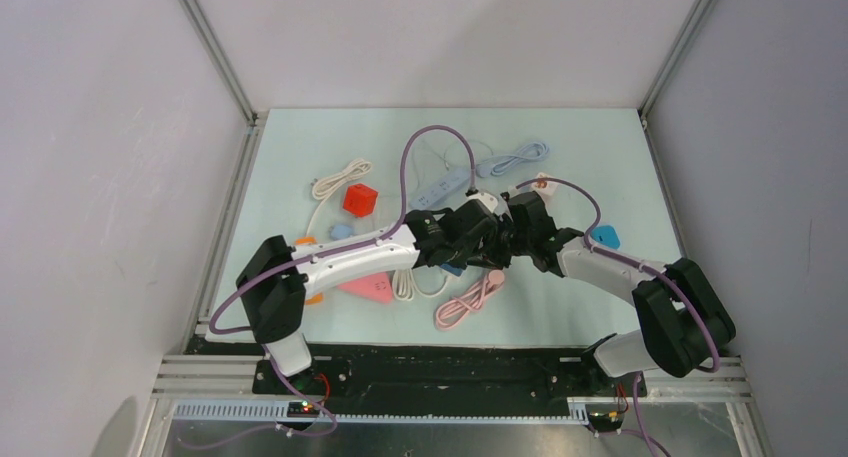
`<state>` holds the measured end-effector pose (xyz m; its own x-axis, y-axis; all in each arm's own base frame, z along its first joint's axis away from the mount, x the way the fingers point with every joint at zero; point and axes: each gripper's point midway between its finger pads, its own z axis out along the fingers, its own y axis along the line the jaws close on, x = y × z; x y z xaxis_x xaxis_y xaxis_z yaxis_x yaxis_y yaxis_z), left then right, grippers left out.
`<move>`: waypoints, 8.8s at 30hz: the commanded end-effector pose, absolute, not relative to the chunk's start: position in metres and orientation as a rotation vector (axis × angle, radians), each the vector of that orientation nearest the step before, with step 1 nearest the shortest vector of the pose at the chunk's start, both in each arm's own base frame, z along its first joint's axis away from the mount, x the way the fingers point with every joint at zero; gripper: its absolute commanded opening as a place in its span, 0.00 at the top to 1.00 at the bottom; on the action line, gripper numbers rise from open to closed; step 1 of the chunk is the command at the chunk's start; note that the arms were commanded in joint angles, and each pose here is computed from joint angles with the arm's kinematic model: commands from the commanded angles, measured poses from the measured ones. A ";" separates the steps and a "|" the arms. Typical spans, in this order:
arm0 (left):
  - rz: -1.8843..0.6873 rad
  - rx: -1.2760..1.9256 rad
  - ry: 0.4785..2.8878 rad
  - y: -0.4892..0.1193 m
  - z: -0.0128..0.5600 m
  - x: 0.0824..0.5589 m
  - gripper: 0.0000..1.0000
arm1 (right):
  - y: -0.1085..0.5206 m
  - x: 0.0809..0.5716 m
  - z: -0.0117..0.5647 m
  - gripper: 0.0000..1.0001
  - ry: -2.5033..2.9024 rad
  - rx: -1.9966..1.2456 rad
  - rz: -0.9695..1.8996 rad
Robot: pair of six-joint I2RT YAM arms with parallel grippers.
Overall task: Insert the plug
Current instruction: Insert the plug into the socket.
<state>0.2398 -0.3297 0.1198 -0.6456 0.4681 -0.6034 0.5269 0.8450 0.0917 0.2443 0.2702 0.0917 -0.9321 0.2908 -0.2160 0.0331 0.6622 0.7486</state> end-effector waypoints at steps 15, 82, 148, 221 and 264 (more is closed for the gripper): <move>-0.245 0.591 2.356 -0.340 0.141 0.259 1.00 | 0.241 0.235 0.070 0.60 2.630 0.270 0.906; -0.237 0.620 2.442 -0.324 0.120 0.245 1.00 | 0.245 0.233 0.046 0.63 2.698 0.295 0.883; -0.113 0.786 2.574 -0.302 0.070 0.232 1.00 | 0.254 0.238 0.078 0.64 2.674 0.011 0.740; -0.142 0.711 2.473 -0.310 0.107 0.232 1.00 | 0.258 0.234 0.076 0.68 2.681 0.046 0.722; -0.257 0.594 2.278 -0.334 0.203 0.257 0.40 | 0.259 0.245 0.158 0.52 2.438 0.139 0.903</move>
